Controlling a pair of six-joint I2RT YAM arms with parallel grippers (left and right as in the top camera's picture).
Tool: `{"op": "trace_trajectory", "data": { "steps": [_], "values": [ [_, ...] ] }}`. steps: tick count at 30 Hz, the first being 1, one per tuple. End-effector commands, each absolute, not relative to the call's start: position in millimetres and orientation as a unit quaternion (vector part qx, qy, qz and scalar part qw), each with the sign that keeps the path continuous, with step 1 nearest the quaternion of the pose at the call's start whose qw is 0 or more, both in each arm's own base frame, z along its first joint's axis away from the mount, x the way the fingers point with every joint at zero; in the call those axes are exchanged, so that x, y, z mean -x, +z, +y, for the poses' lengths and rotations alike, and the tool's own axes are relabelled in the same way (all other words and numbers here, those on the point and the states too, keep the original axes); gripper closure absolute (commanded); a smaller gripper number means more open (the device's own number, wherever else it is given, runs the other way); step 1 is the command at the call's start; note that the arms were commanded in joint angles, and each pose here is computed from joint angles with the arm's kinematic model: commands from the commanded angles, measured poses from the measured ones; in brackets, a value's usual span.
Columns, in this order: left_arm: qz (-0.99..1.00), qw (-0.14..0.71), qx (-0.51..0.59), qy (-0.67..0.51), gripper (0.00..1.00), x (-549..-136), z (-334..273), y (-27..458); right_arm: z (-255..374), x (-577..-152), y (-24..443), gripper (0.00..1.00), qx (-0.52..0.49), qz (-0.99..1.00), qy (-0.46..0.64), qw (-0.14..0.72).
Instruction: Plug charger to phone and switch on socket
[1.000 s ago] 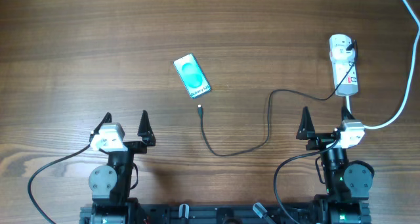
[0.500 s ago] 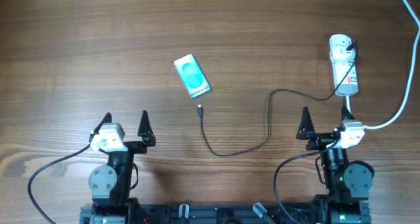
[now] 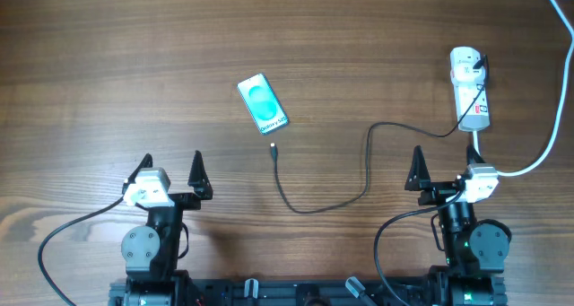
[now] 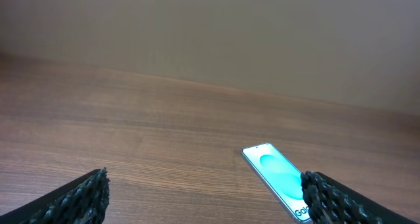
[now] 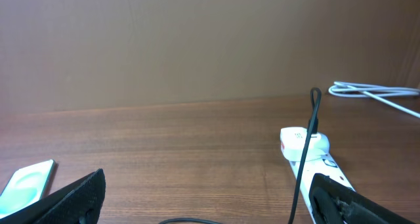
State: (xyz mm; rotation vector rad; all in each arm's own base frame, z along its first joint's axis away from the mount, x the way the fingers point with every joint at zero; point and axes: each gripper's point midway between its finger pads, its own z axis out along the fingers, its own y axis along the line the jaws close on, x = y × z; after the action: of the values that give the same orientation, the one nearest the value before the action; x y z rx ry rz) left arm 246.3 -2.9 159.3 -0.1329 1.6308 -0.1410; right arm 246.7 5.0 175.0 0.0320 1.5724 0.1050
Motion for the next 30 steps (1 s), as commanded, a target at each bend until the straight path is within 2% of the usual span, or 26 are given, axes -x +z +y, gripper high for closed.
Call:
{"op": "trace_trajectory", "data": {
  "steps": [1,7,10,16,22,30],
  "values": [
    [0.729,0.68,0.054,-0.052,0.0,-246.3,-1.8,158.1,8.4,-246.8,174.5,0.0,-0.014,0.708,0.06,0.704],
    [0.712,0.685,0.047,-0.144,0.0,-245.2,-25.6,170.5,8.3,-246.8,174.5,0.0,-0.015,0.708,0.06,0.704],
    [0.684,0.698,0.042,-0.208,0.0,-241.8,-40.3,190.8,8.3,-246.8,174.5,0.0,-0.015,0.708,0.06,0.704],
    [0.656,0.71,0.052,-0.25,0.0,-235.2,-45.0,228.4,8.3,-246.8,174.5,0.0,-0.015,0.708,0.06,0.704],
    [0.715,0.65,0.058,-0.25,0.0,-247.5,-50.4,245.1,8.3,-246.8,174.5,0.0,-0.015,0.708,0.06,0.704],
    [0.807,0.545,0.014,-0.228,0.0,-300.2,-78.2,270.8,8.4,-246.8,174.5,0.0,-0.014,0.708,0.06,0.704]
  ]
}}
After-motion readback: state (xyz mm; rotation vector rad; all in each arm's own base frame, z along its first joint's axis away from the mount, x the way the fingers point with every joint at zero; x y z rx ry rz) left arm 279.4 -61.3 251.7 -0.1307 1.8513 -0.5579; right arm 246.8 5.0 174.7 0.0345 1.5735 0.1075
